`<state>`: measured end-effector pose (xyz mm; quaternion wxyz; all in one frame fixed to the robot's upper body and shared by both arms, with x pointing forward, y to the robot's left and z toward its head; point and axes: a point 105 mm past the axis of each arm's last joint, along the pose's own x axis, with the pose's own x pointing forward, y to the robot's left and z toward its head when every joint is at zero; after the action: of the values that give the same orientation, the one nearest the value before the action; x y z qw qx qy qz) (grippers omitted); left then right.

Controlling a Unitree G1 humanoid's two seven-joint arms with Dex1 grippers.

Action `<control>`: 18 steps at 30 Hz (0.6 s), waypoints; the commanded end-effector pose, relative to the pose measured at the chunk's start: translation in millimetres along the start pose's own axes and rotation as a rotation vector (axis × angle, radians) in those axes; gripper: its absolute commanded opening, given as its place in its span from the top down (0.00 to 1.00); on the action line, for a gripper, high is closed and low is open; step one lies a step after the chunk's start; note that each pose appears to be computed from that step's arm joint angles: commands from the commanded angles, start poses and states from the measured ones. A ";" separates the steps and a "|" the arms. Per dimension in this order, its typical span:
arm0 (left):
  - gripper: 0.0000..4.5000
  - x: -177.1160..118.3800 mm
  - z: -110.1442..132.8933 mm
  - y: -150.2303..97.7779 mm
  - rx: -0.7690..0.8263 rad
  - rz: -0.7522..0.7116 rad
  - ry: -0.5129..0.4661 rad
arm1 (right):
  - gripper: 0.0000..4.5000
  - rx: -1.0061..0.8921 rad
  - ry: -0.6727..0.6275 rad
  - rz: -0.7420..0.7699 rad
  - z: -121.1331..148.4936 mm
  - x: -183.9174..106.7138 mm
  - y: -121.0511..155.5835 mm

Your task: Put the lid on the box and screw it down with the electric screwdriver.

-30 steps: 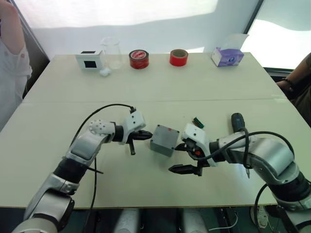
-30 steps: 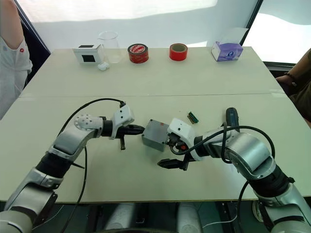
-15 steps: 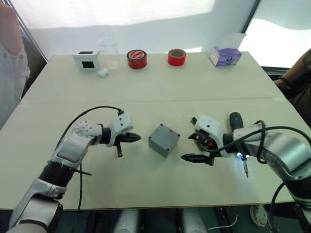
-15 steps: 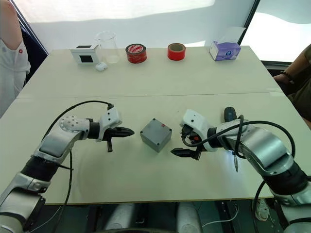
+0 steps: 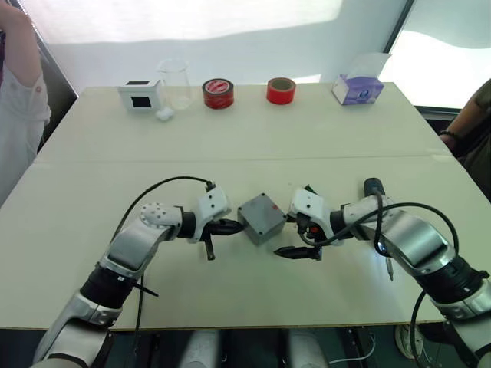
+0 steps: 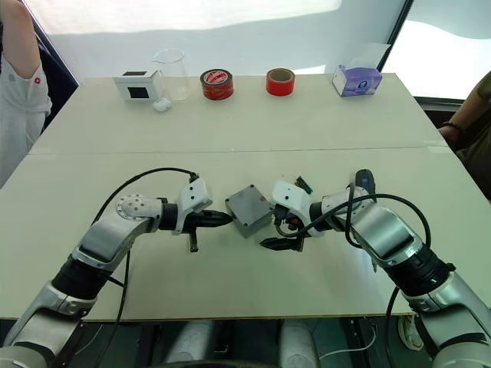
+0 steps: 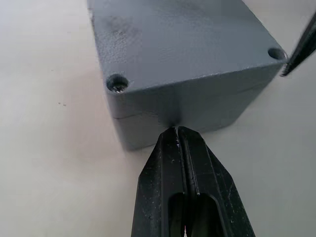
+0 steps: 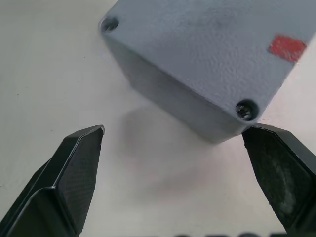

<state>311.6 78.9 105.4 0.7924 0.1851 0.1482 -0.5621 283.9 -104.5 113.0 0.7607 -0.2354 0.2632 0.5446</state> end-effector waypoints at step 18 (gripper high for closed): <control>1.00 -5.3 16.6 17.2 0.079 0.029 -0.037 | 0.00 0.017 -0.081 -0.015 16.9 -4.3 20.0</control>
<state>324.7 82.5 110.1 0.7948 0.1991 0.1366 -0.5568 268.9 -97.0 113.7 0.7759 -0.2065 0.2652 0.5339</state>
